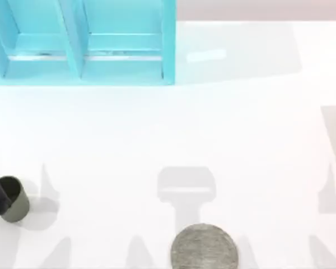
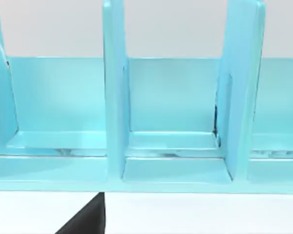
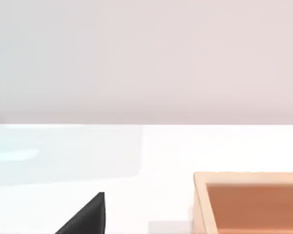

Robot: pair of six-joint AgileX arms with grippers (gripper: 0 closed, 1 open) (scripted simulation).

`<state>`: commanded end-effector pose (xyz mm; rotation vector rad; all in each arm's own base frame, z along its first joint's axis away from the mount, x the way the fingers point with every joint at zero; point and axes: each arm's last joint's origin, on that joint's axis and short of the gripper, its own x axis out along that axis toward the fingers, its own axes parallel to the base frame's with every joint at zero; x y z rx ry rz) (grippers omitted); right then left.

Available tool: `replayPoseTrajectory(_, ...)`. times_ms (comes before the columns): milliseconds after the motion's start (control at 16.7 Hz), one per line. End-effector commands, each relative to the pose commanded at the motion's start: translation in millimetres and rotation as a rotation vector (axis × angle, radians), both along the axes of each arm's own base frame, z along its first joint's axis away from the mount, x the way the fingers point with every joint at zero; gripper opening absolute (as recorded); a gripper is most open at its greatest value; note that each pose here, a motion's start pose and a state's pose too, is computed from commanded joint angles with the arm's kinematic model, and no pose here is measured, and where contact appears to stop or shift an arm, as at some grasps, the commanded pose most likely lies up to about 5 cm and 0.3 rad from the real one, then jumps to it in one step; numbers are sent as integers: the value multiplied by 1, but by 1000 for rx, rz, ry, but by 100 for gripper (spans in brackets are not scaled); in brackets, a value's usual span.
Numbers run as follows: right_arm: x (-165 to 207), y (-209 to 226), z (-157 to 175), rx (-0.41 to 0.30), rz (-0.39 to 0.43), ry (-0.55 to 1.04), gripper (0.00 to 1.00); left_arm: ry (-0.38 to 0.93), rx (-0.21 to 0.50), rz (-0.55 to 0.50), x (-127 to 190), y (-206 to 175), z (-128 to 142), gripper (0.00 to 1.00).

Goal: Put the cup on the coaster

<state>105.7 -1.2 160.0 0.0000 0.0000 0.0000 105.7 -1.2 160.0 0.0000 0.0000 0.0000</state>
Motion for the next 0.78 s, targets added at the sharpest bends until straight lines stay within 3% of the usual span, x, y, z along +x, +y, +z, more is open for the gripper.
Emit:
replayPoseTrajectory(180,0,0,0,0,0,0,100,10,11,-1,0,0,1,100)
replayPoseTrajectory(360,0,0,0,0,0,0,100,96,104,-11,1,-1,14,100)
replayPoseTrajectory(540,0,0,0,0,0,0,100,280,290,-57,8,-2,32,100)
replayPoseTrajectory(780,0,0,0,0,0,0,100,598,622,-224,31,-4,55,100)
